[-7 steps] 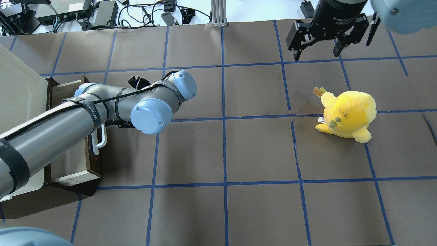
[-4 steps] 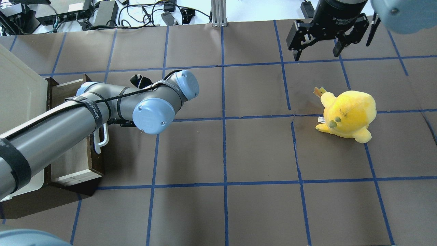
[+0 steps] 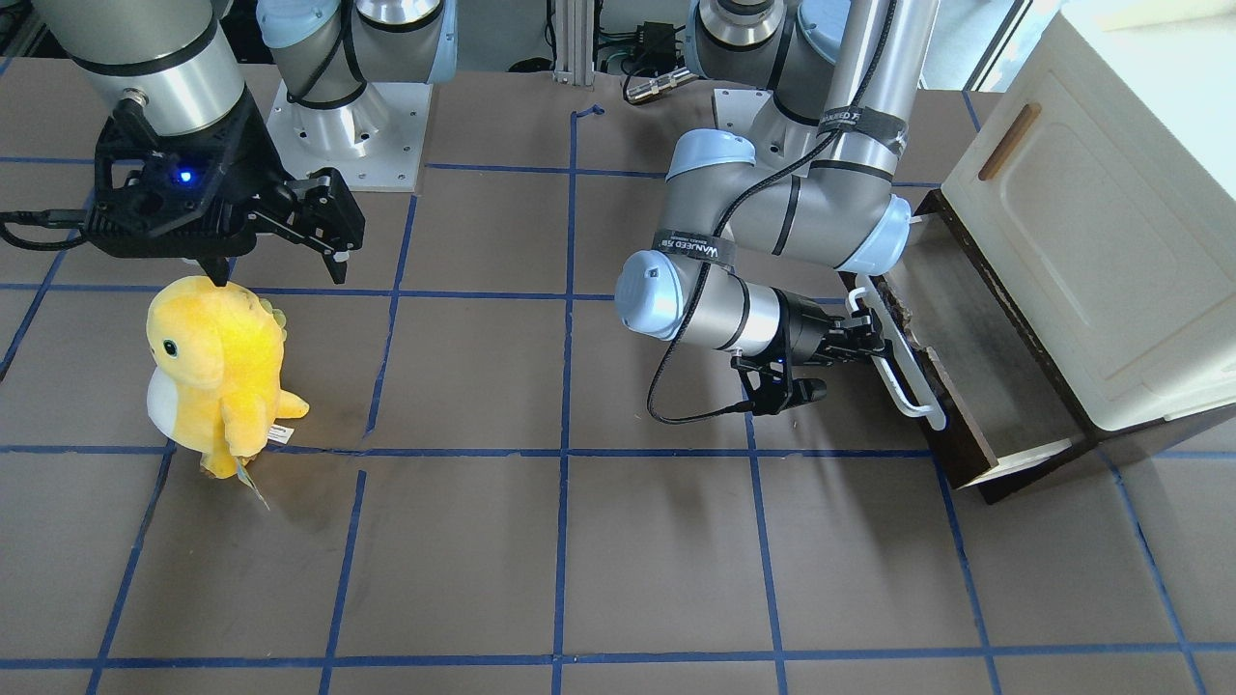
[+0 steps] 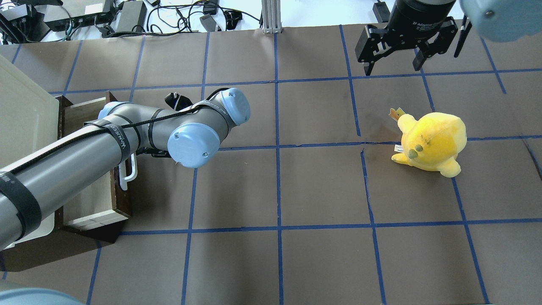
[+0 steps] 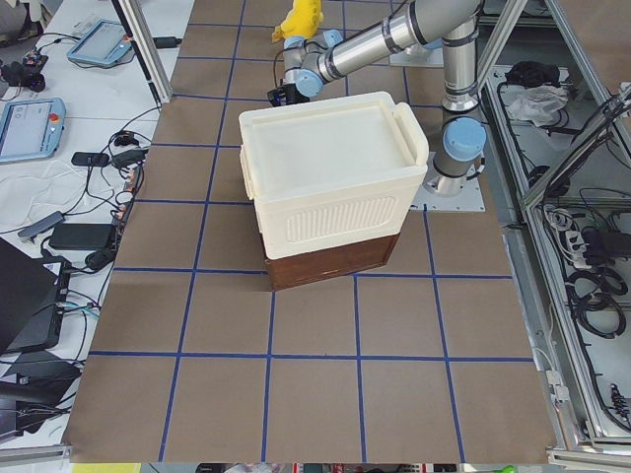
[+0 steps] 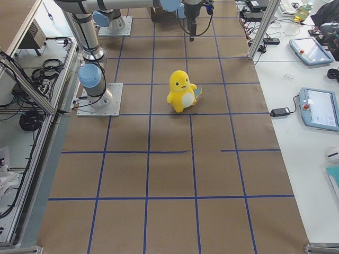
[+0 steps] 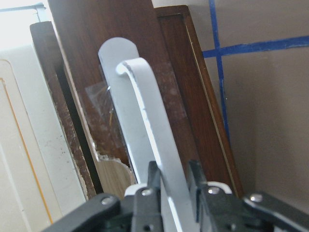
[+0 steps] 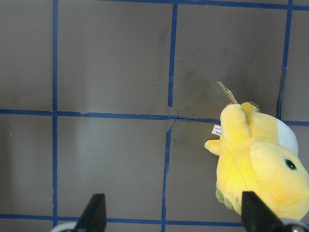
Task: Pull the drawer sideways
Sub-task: 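Pull the drawer handle with the left gripper away from the cabinet, then open the left gripper and release the drawer handle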
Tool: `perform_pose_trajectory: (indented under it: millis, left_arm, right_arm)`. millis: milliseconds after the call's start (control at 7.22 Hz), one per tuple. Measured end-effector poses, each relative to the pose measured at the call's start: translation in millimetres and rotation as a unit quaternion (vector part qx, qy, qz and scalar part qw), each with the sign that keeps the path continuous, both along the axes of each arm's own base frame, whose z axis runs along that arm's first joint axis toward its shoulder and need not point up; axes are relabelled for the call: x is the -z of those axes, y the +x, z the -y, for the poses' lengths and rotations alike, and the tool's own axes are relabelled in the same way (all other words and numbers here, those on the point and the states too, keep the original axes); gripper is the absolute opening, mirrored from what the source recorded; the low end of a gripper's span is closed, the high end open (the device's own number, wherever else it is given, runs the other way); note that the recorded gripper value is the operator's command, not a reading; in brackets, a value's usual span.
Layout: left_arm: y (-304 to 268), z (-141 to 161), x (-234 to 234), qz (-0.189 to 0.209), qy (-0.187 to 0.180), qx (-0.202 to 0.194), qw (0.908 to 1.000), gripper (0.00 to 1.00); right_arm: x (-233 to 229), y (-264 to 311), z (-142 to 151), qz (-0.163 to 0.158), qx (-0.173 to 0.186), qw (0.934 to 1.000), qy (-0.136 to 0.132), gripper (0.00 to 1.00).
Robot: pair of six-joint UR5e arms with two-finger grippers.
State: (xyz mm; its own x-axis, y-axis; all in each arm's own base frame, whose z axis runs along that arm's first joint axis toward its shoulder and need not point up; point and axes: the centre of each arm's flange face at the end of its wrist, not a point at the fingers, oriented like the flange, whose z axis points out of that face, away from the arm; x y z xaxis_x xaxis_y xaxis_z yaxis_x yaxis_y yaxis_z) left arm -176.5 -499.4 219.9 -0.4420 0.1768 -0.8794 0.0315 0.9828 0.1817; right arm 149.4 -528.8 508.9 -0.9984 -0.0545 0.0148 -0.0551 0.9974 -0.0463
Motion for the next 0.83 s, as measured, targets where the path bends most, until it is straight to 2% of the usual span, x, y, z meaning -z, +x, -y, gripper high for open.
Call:
perform_pose_trajectory:
  millis: [138, 277, 415, 692, 831]
  left_arm:
    - [-0.5, -0.4, 0.2, 0.0, 0.001, 0.001, 1.0, 0.77]
    - [-0.5, -0.9, 0.6, 0.001, 0.003, 0.001, 1.0, 0.92]
    - [-0.5, -1.4, 0.7, 0.002, 0.003, 0.001, 1.0, 1.0]
    - [-2.0, -2.0, -4.3, -0.006, -0.003, -0.002, 1.0, 1.0]
    - [-7.1, -0.9, -14.6, -0.036, -0.01, -0.014, 0.9992, 1.0]
  right_arm:
    - [0.0, 0.0, 0.0, 0.0, 0.0, 1.0, 0.0, 1.0]
    - [0.0, 0.0, 0.0, 0.0, 0.0, 1.0, 0.0, 1.0]
    - [0.0, 0.0, 0.0, 0.0, 0.0, 1.0, 0.0, 1.0]
    - [0.0, 0.0, 0.0, 0.0, 0.0, 1.0, 0.0, 1.0]
    - [0.0, 0.0, 0.0, 0.0, 0.0, 1.0, 0.0, 1.0]
